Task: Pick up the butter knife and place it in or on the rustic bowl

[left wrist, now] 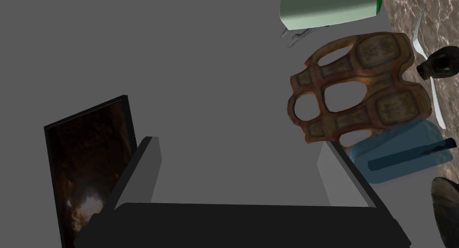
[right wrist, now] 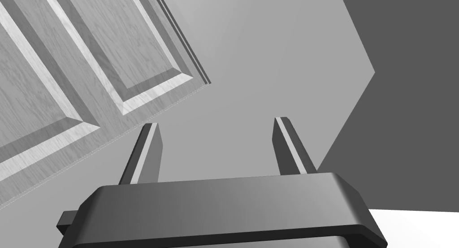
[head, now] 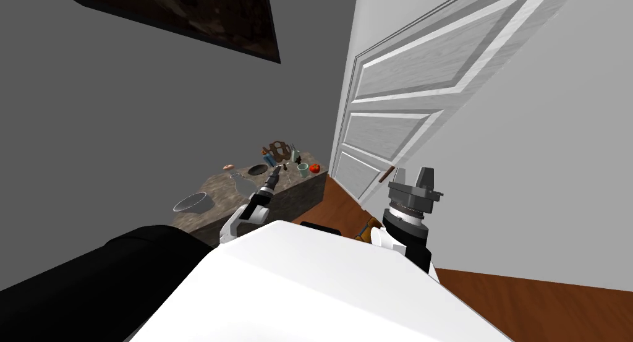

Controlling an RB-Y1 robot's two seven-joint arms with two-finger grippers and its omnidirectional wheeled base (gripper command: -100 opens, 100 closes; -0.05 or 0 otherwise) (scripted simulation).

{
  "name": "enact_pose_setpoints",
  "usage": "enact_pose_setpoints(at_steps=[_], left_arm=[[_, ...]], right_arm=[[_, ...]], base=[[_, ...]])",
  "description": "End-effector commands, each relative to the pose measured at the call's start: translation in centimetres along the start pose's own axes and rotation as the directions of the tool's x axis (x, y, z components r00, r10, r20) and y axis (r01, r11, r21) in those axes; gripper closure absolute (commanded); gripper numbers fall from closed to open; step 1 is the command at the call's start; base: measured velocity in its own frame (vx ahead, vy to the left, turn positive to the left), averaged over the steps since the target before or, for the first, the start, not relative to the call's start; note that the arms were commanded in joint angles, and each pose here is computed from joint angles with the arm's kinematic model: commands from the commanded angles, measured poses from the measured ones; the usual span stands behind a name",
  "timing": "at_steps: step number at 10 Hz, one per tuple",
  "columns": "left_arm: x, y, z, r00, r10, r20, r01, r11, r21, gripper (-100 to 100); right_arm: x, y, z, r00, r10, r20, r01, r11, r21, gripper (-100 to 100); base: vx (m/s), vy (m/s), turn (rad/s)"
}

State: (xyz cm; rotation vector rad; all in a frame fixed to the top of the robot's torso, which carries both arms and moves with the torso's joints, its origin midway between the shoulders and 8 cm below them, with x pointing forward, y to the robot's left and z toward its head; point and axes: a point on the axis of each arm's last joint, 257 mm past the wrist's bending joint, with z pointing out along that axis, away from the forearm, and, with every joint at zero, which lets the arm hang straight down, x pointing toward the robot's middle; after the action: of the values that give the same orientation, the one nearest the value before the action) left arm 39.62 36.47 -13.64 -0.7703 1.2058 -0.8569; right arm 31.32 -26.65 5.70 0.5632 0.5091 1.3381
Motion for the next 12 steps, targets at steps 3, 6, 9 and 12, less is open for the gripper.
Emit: enact_pose_setpoints(at_steps=[3, 6, 9, 12], left_arm=[[-3.5, 6.3, -0.9, 0.986, 0.164, -0.036, -0.168, 0.971, -0.169, -100], [-6.0, 9.5, -1.8, 0.968, 0.244, -0.067, -0.253, 0.932, -0.261, -100], [-8.4, 12.4, -2.8, 0.945, 0.311, -0.105, -0.328, 0.880, -0.343, -100], [-10.6, 15.1, -4.0, 0.920, 0.362, -0.152, -0.392, 0.819, -0.418, -100]], right_arm=[[0.0, 0.0, 0.0, 1.000, 0.000, 0.000, 0.000, 1.000, 0.000, 0], [0.0, 0.0, 0.0, 1.000, 0.000, 0.000, 0.000, 1.000, 0.000, 0], [0.0, 0.0, 0.0, 1.000, 0.000, 0.000, 0.000, 1.000, 0.000, 0], [0.0, 0.0, 0.0, 1.000, 0.000, 0.000, 0.000, 1.000, 0.000, 0]], base=[[0.047, -0.088, -0.113], [0.052, -0.077, -0.067], [0.042, -0.058, -0.062], [0.063, -0.072, -0.072]])
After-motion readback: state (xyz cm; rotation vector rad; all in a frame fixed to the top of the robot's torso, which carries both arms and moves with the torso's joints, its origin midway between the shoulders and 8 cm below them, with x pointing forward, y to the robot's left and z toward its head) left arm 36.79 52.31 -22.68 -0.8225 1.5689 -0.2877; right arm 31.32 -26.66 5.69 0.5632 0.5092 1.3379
